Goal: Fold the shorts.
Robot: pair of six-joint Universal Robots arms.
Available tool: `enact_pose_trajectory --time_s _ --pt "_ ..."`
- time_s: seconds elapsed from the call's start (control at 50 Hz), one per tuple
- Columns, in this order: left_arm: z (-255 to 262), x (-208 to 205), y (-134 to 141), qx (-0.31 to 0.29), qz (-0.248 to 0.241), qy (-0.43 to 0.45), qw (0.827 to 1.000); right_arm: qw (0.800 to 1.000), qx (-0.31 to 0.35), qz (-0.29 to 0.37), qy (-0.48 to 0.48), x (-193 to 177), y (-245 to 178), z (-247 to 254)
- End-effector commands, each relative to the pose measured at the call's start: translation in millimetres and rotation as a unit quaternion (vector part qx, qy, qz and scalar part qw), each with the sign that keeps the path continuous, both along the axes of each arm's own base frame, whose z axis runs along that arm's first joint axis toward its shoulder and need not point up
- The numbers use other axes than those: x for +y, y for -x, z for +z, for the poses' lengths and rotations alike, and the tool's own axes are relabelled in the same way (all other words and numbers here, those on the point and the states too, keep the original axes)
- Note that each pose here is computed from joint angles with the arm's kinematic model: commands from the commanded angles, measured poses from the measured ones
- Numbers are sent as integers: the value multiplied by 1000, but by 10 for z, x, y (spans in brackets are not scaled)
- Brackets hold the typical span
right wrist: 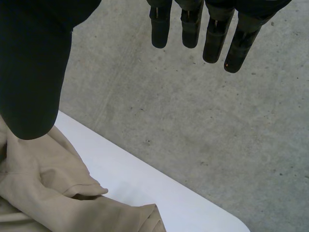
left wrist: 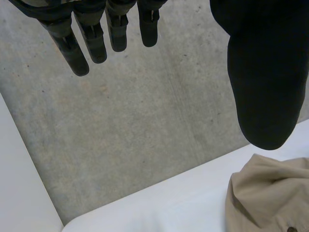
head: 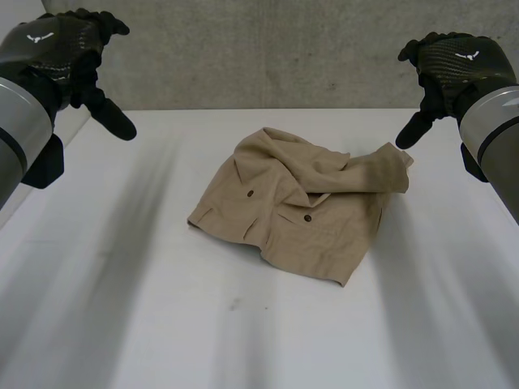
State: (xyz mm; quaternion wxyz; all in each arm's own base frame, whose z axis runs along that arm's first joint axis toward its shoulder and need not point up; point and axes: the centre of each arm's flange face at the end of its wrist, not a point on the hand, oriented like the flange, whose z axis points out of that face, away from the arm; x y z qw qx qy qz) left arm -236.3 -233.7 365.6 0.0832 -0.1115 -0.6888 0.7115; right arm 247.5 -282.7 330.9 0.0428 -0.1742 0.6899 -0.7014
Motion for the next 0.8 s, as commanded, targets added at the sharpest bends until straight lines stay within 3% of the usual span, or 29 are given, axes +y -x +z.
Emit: enact_pose_trajectory --time_s 0.02,0.12,0.26,0.38,0.56,0.8 --pt "-260 -160 77 -16 0 -32 999 1000 14 23 -2 25 -44 -45" --pt "-703 -387 190 -40 -3 -86 995 995 57 68 -47 129 -77 -438" --pt "-1338 -644 322 -64 -6 -140 988 985 68 134 -86 302 -88 -1033" --pt "-1905 -848 444 -78 -12 -169 982 984 73 135 -87 346 34 -1356" --pt "-2327 -945 550 -88 -44 -203 974 984 92 130 -81 331 83 -1436" --pt "-2469 -1062 630 -121 -55 -165 977 984 93 129 -84 329 87 -1469"
